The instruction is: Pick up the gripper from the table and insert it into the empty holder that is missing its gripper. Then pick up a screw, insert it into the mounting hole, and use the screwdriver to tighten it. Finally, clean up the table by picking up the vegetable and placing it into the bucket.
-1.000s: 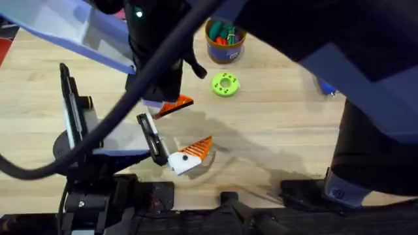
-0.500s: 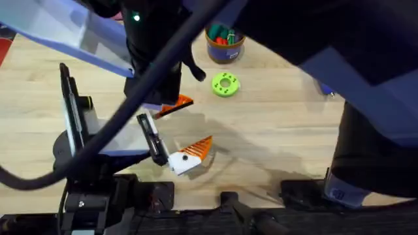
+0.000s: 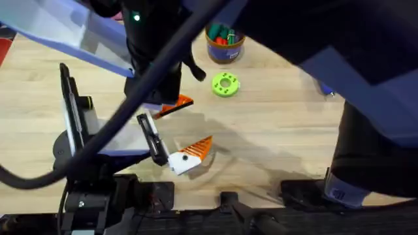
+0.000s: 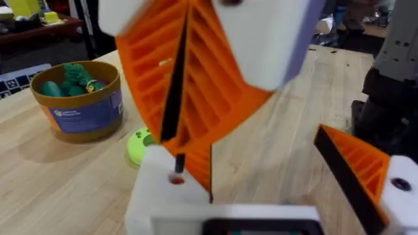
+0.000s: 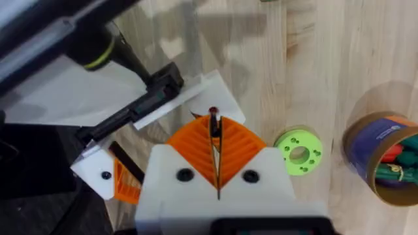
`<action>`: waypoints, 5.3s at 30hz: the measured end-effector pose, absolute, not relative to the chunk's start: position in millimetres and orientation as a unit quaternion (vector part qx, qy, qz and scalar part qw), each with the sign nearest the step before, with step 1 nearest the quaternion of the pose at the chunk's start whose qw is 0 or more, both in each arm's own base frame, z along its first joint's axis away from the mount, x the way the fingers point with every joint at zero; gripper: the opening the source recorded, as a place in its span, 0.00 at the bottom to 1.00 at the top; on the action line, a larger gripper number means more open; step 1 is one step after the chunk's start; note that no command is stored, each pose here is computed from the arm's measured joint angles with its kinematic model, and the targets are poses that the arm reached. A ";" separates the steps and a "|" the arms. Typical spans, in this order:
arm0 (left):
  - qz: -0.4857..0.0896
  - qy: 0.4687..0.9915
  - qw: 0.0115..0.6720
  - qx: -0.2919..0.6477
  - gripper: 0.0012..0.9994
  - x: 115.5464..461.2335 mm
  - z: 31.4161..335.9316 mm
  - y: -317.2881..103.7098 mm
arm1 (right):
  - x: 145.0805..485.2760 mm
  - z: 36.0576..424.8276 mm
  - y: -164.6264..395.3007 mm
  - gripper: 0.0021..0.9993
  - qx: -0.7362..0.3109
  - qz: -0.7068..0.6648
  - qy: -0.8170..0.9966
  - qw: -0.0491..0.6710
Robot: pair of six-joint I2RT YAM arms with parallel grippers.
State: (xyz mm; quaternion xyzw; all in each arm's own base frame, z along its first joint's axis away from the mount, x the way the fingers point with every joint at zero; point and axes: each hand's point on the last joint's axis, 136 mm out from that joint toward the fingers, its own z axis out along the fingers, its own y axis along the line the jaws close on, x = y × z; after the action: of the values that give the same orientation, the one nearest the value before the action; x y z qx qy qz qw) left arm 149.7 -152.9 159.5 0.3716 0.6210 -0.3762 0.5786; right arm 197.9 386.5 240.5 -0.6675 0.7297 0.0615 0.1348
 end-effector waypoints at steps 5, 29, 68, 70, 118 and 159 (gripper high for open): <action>-0.376 0.621 0.579 0.372 0.99 149.7 159.4 -152.9 | 197.9 240.5 386.5 0.00 -0.667 0.062 0.730 0.135; -0.376 0.621 0.578 0.372 0.99 149.7 159.4 -152.9 | 199.5 229.2 389.3 0.00 -0.669 0.057 0.731 0.122; -0.381 0.624 0.575 0.368 0.99 149.4 159.1 -153.1 | 201.1 216.6 392.5 0.00 -0.668 0.052 0.734 0.108; -0.381 0.624 0.575 0.368 0.99 149.4 159.0 -153.1 | 201.0 216.5 392.4 0.14 -0.666 0.052 0.736 0.108; -0.380 0.623 0.576 0.369 0.99 149.3 159.1 -153.2 | 269.6 226.2 98.6 0.99 -0.091 0.024 0.978 0.186; -0.380 0.623 0.576 0.369 0.99 149.3 159.1 -153.2 | 269.9 186.3 -29.2 0.99 0.139 -0.019 0.976 0.167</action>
State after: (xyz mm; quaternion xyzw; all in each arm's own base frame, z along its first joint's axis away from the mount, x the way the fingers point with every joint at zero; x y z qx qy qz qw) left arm 149.3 -153.2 159.1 0.3694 0.6228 -0.3799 0.5756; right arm 269.9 -29.2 186.3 0.1388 0.9760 -0.0187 0.1668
